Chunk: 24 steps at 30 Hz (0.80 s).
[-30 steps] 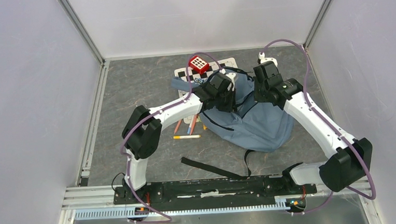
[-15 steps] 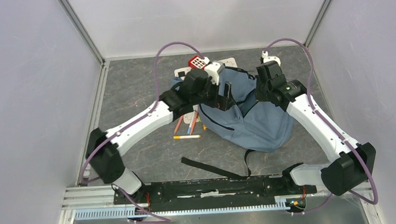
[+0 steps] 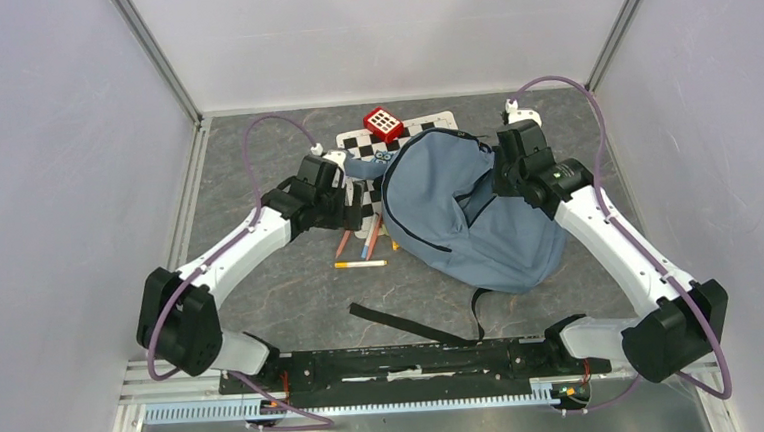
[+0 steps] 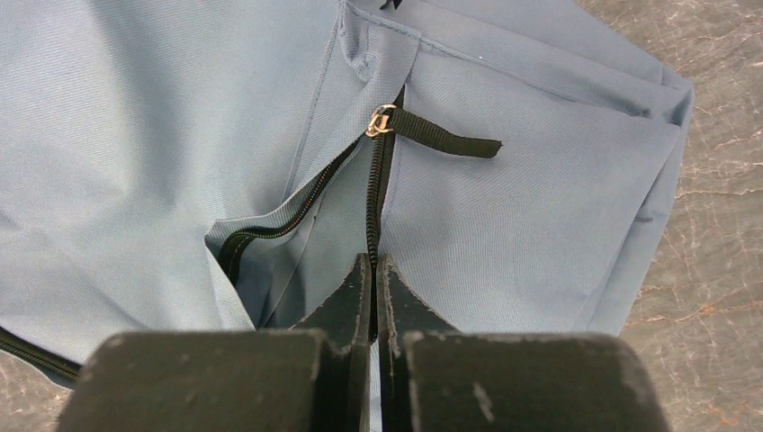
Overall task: Pack the student bag
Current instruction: Pick up the stationery from the center of the board.
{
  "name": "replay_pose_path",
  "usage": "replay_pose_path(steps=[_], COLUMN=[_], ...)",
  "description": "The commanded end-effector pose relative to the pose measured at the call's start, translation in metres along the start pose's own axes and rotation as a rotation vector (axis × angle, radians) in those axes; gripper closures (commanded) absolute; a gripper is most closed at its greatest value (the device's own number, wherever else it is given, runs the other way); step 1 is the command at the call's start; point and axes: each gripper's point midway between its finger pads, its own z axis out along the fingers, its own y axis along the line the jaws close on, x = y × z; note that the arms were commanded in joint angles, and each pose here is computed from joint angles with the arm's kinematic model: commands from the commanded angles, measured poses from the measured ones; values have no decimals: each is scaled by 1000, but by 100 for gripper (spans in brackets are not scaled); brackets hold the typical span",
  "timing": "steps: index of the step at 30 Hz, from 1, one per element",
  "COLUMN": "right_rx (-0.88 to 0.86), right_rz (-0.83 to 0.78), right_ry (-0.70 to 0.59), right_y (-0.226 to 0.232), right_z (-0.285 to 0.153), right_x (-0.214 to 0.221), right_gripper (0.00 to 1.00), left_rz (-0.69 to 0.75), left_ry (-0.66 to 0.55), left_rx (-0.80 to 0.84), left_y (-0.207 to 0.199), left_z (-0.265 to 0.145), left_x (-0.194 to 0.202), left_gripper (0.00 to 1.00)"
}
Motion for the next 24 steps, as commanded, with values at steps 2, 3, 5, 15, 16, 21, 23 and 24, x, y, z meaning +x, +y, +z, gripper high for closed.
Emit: replay_pose_path(steps=[2, 3, 5, 15, 16, 21, 23, 24], right_rx=[-80, -83, -84, -85, -84, -87, -89, -90], right_rz=[32, 33, 35, 37, 37, 35, 34, 34], right_ry=[-98, -102, -106, -110, -111, -102, -99, -99], right_y=[14, 15, 14, 14, 14, 15, 16, 16], right_z=[-10, -11, -12, -12, -12, -9, -8, -8], right_x=[-25, -26, -27, -27, -27, -24, -23, -23], right_gripper=[100, 100, 100, 100, 100, 100, 100, 100], left_rz=[15, 9, 3, 6, 2, -1, -4, -8], left_ry=[98, 115, 126, 240, 245, 266, 287, 294], left_rx=[-111, -116, -123, -166, -167, -181, -172, -164], left_y=[31, 33, 34, 40, 40, 43, 41, 40], left_z=[19, 24, 32, 62, 63, 69, 74, 75], left_x=[19, 22, 22, 34, 36, 42, 47, 48], left_gripper=[5, 8, 16, 36, 37, 43, 47, 48])
